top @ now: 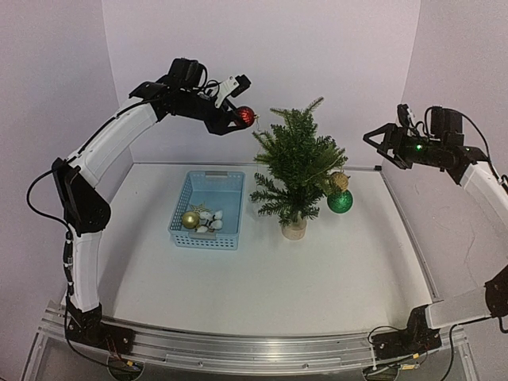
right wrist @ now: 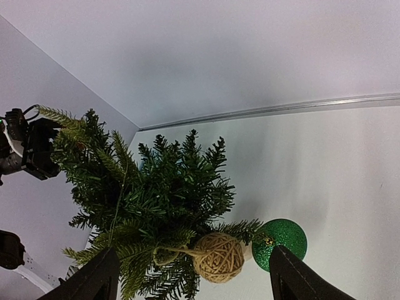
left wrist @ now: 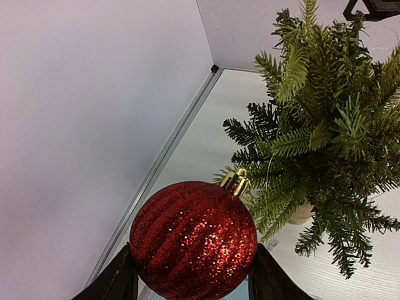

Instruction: Decorate the small christmas tree

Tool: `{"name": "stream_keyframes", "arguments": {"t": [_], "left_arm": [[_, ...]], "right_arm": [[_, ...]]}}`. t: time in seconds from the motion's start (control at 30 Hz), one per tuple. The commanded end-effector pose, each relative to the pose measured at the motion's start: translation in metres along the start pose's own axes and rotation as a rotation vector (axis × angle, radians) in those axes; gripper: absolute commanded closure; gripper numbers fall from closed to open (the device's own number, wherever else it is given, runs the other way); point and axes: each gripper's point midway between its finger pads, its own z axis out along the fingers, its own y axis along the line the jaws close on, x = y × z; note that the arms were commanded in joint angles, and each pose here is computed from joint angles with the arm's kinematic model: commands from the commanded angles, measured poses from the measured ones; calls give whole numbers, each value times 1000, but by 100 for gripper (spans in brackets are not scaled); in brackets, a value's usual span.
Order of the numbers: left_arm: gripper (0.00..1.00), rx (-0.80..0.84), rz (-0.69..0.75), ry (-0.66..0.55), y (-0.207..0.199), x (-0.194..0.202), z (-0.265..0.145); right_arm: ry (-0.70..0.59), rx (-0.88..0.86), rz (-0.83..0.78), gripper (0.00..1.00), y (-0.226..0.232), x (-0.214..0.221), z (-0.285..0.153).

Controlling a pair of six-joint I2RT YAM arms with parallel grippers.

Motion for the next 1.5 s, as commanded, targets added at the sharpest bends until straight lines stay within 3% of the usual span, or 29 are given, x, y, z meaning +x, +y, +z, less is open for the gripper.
{"name": "stream_keyframes", "arguments": {"t": [0.0, 0.3, 0.97, 1.47], "left_arm": [[53, 16, -17, -35, -2, -7, -3], [54, 18, -66, 22, 3, 17, -8], [56, -5, -56, 51, 5, 16, -34], [57, 87, -88, 139, -20, 55, -14]], "right_arm": [[-38, -18, -20, 18, 9, -8, -8], [-34, -27, -22, 18, 9, -12, -4], [-40, -35, -27, 18, 13, -15, -5], [-51, -35, -34, 18, 16, -17, -9]]}}
